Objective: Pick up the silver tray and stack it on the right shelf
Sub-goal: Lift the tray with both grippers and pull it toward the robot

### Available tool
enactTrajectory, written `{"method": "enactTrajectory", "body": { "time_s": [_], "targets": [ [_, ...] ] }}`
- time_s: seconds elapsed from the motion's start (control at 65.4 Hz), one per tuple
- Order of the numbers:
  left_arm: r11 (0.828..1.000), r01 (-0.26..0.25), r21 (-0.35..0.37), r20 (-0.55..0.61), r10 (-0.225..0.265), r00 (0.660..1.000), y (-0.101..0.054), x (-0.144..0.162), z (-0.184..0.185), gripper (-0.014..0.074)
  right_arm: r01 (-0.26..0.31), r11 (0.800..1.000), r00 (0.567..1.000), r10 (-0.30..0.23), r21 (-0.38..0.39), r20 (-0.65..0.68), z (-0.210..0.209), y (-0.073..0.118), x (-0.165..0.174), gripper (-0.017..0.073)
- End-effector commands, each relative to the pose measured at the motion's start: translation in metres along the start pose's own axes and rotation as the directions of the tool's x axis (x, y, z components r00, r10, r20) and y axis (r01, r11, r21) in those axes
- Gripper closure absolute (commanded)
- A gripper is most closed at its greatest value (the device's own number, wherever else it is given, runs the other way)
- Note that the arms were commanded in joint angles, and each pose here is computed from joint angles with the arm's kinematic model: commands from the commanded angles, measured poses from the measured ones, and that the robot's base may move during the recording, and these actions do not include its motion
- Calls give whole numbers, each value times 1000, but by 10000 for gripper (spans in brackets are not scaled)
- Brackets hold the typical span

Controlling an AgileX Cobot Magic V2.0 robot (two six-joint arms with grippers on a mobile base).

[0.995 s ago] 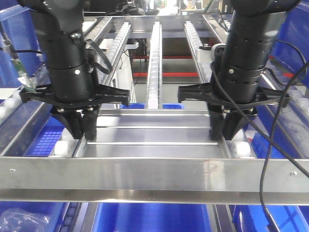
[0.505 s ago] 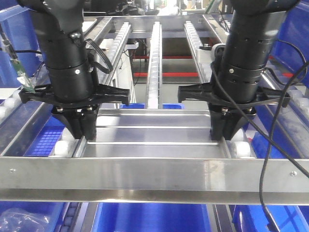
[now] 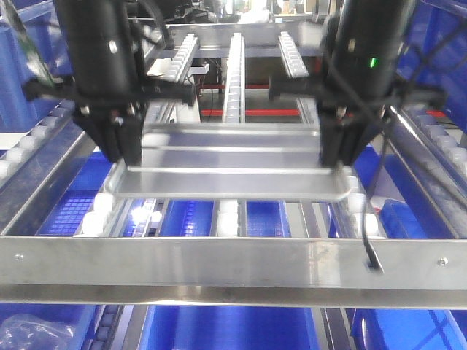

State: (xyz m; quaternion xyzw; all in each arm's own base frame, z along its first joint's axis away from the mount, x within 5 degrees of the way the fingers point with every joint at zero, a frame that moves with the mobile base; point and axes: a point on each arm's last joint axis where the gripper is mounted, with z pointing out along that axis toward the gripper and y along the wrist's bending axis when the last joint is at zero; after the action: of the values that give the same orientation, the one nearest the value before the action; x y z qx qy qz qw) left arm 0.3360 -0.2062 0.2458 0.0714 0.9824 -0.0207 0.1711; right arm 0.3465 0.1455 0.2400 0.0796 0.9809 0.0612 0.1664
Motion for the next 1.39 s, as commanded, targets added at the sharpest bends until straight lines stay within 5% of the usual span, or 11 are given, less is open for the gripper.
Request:
{"method": "enactTrajectory", "body": {
  "time_s": [0.0, 0.306, 0.566, 0.765, 1.377],
  "targets": [
    [998, 9, 60, 52, -12, 999, 0, -2, -42, 685, -52, 997, 996, 56, -58, 68, -45, 3, -3, 500],
    [994, 18, 106, 37, -22, 999, 3, 25, -73, 685, -40, 995, 998, 44, -93, 49, -70, 11, 41, 500],
    [988, 74, 138, 33, -79, 996, 8, 86, -86, 685, -53, 995, 996, 58, -85, 62, -86, 1, 76, 500],
    [993, 78, 84, 30, -80, 996, 7, 124, -94, 685, -66, 995, 995, 71, -72, 73, -98, -4, 112, 500],
    [997, 54, 61, -25, -53, 998, -13, 208, -126, 685, 18, 1000, 999, -17, -25, 31, -137, -19, 195, 500]
  ]
}}
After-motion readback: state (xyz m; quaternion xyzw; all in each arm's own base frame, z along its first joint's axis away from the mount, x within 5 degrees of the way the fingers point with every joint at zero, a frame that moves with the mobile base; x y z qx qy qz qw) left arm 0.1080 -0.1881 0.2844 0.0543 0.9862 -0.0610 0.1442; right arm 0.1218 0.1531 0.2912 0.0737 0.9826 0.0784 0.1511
